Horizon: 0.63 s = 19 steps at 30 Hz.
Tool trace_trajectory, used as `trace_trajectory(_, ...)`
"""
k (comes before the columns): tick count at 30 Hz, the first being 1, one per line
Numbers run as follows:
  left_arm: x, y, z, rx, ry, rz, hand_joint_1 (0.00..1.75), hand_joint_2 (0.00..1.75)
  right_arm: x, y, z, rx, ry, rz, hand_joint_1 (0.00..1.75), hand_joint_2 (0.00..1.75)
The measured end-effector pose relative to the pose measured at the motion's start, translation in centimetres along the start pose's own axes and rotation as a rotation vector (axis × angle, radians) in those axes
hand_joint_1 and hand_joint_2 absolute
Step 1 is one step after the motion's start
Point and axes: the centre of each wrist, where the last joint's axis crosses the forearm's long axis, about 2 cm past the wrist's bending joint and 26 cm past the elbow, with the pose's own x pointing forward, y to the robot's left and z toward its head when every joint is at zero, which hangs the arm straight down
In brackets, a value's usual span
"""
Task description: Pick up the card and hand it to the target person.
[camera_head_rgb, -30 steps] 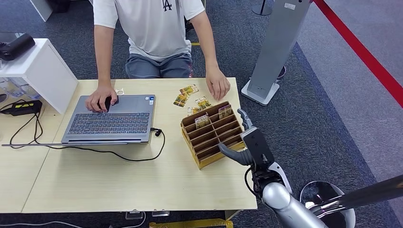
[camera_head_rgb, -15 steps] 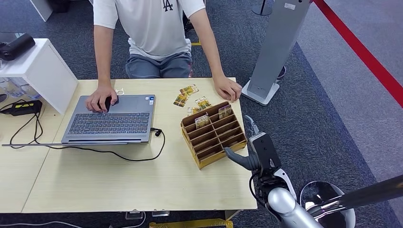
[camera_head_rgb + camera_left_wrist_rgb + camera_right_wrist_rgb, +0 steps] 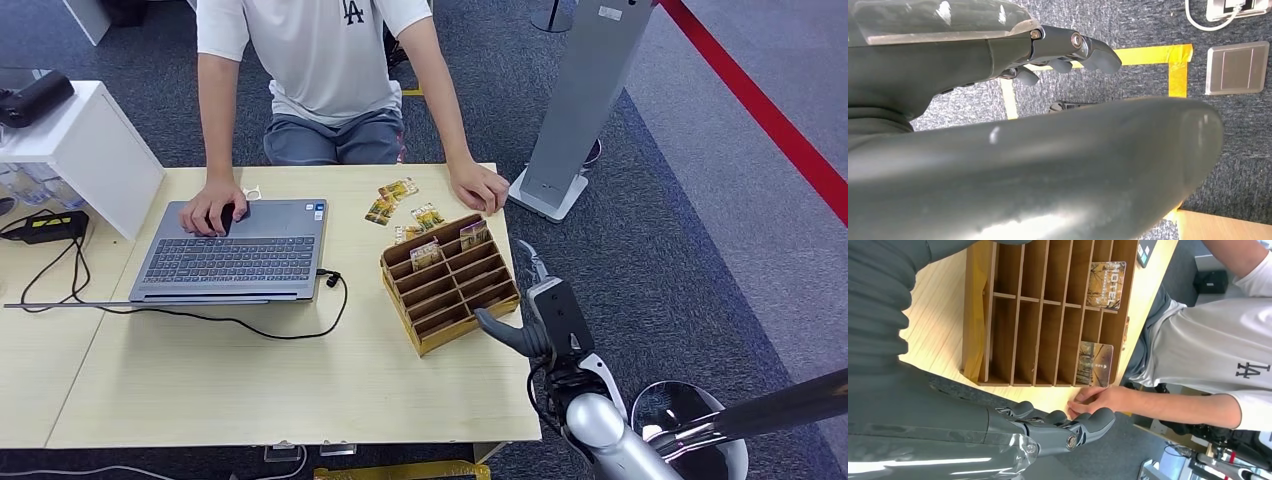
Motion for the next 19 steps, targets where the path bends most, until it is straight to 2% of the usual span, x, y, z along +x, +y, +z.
trace_trajectory(19, 0.02, -0.01, -0.01, -0.001, -0.003, -0.003, 0.0, 0.0, 0.0, -0.47, -0.16, -0.009, -0.008, 0.033, 0.01, 1.75)
